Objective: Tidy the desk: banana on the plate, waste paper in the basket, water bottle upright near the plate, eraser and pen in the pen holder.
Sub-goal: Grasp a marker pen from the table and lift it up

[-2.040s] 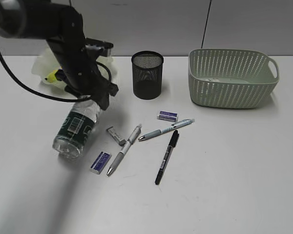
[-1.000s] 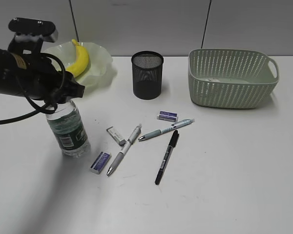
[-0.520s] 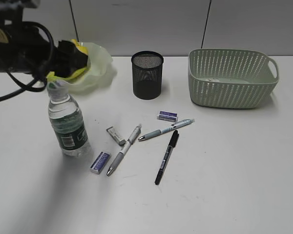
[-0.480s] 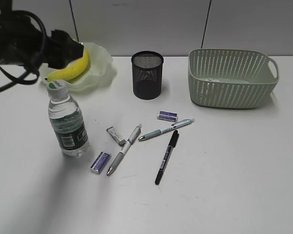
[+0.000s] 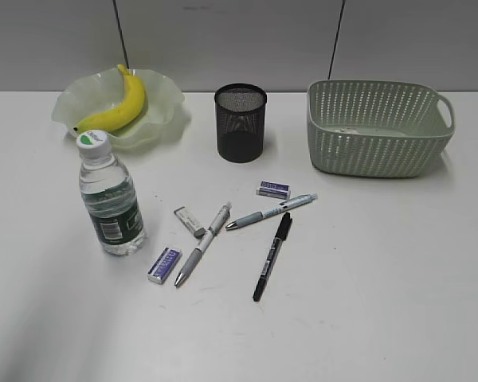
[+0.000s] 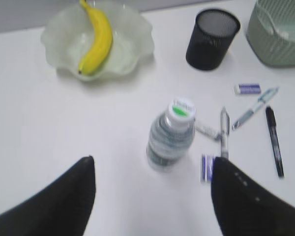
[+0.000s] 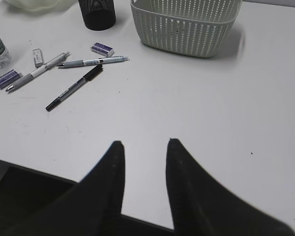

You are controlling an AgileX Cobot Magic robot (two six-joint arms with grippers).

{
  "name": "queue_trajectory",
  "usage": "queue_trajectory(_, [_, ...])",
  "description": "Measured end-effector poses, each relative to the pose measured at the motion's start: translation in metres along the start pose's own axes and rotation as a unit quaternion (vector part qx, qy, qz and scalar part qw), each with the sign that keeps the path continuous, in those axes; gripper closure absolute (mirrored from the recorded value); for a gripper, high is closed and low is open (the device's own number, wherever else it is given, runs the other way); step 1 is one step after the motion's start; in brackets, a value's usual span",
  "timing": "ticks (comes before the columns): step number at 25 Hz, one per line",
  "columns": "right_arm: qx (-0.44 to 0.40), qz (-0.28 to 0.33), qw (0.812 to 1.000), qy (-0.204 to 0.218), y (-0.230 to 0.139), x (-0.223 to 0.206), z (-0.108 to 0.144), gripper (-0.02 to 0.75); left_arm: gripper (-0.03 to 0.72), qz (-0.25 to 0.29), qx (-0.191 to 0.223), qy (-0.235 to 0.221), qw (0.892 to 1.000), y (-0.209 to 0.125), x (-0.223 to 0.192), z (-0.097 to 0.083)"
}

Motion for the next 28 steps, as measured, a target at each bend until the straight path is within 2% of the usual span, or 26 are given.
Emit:
queue_trajectory(5, [0.000, 0.000, 1.000, 0.000, 0.000, 0.000, 0.000, 0.494, 0.152, 0.080, -0.001, 0.017, 0.997, -0.046, 0.062, 0.010])
queue_trajectory(7, [0.000, 0.000, 1.000, 0.000, 0.000, 0.000, 0.000, 0.494, 0.168, 0.083, -0.001, 0.018, 0.996, -0.067, 0.079, 0.015])
queue_trajectory(14, [0.000, 0.000, 1.000, 0.000, 0.000, 0.000, 0.000, 0.494, 0.200, 0.006, -0.003, 0.000, 1.000, -0.135, 0.102, 0.032])
queue_trajectory(18, [0.008, 0.019, 1.000, 0.007, 0.002, -0.006, 0.000, 0.494, 0.207, -0.074, -0.003, -0.019, 0.997, -0.149, 0.110, 0.035])
queue_trajectory(21, [0.023, 0.082, 0.995, 0.043, 0.013, -0.028, 0.003, 0.494, 0.207, -0.106, -0.003, -0.027, 0.994, -0.151, 0.112, 0.036])
queue_trajectory(25, [0.016, 0.121, 0.988, 0.090, 0.048, -0.070, 0.003, 0.494, 0.207, -0.110, -0.003, -0.028, 0.994, -0.151, 0.112, 0.036])
queue_trajectory(28, [-0.013, 0.177, 0.978, 0.112, 0.076, -0.119, -0.001, 0.494, 0.209, -0.110, -0.011, -0.027, 0.993, -0.151, 0.112, 0.036])
Point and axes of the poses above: a point on each arm's last joint axis where the gripper is mounted, x pointing back along that axis away from the gripper, z along the wrist's bending axis when the last joint is at zero, y = z × x, the point moved 2 cm from there along -x, pointing out along that axis toward the gripper, and after that the axes turned 8 degrees about x, right-handed, at the moved point
